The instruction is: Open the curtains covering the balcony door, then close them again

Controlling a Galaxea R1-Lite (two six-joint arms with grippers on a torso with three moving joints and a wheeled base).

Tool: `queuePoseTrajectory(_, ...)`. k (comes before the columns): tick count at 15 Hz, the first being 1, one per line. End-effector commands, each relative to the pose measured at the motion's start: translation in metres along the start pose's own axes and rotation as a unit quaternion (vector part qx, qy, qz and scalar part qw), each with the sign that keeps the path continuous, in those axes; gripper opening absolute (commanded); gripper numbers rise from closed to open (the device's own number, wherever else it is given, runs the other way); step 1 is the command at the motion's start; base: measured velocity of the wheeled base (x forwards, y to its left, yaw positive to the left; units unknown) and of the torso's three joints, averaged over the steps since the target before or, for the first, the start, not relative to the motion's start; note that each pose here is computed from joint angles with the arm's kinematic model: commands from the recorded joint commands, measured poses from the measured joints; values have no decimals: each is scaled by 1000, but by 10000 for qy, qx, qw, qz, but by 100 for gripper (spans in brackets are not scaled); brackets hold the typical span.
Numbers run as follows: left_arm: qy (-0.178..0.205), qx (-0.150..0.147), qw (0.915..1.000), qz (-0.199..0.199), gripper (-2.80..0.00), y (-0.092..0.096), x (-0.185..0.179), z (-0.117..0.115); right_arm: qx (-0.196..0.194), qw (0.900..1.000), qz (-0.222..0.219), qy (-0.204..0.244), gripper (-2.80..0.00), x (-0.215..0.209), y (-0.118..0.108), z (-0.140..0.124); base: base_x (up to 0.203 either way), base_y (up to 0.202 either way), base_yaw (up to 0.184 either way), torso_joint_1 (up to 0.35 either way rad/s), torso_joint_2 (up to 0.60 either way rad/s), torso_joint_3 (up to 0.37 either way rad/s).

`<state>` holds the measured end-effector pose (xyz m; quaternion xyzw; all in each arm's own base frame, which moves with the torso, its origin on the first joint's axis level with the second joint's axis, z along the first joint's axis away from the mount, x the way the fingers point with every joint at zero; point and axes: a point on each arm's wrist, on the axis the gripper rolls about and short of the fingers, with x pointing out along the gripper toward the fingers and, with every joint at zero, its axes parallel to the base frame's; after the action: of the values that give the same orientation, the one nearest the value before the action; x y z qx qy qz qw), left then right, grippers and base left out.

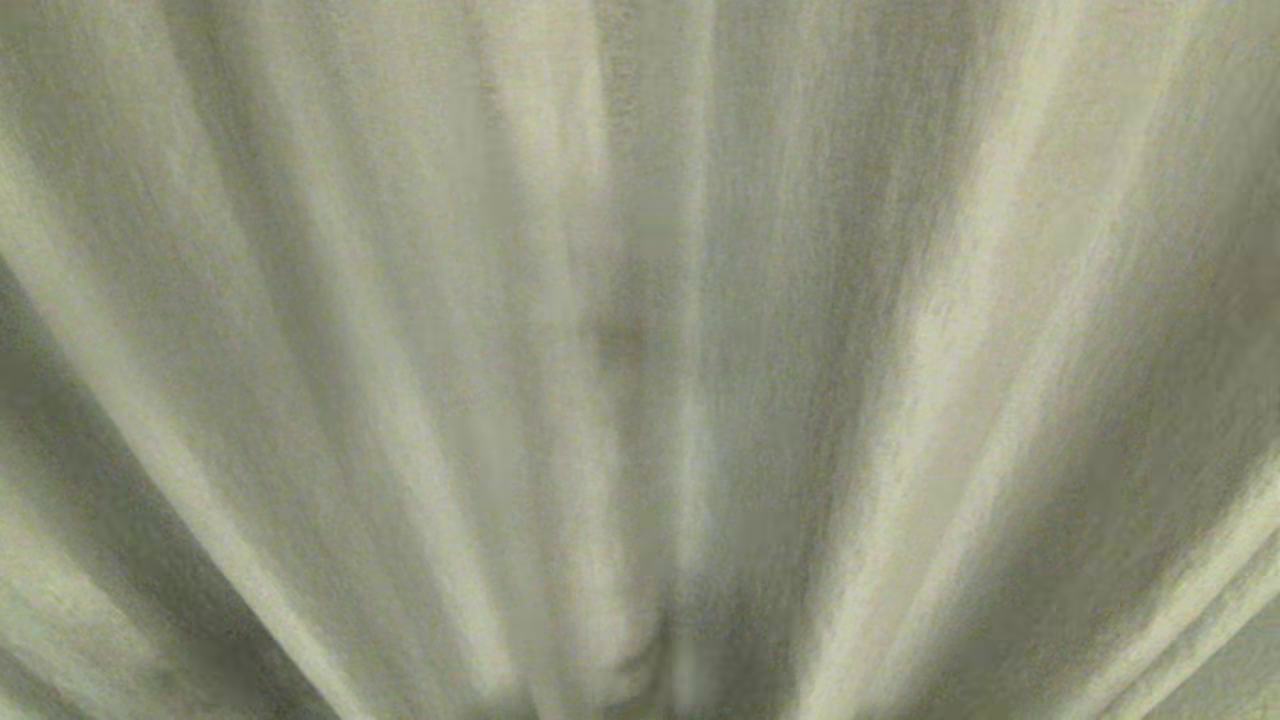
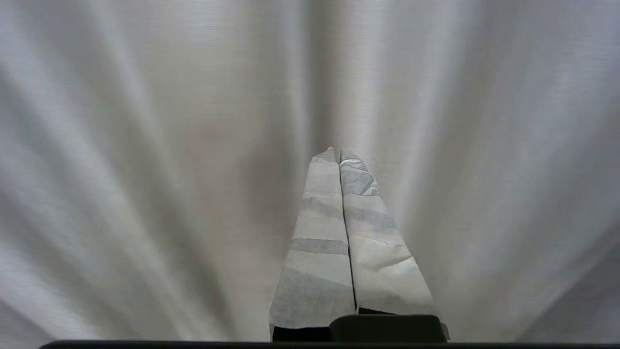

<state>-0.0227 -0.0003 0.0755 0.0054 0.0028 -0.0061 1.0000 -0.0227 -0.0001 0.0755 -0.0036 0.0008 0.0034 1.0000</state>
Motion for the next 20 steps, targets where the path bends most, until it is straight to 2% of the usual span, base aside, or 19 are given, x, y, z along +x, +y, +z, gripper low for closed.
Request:
queuePoseTrajectory(1,-13,0,10000,-1,-280,0,0,0,-2,10000,5,3,-280,0,0,0,0,-187,2,2,2,2)
queuePoseTrajectory(20,-13,0,10000,-1,-280,0,0,0,-2,10000,5,-1,-280,0,0,0,0,-191,1,2,1,3)
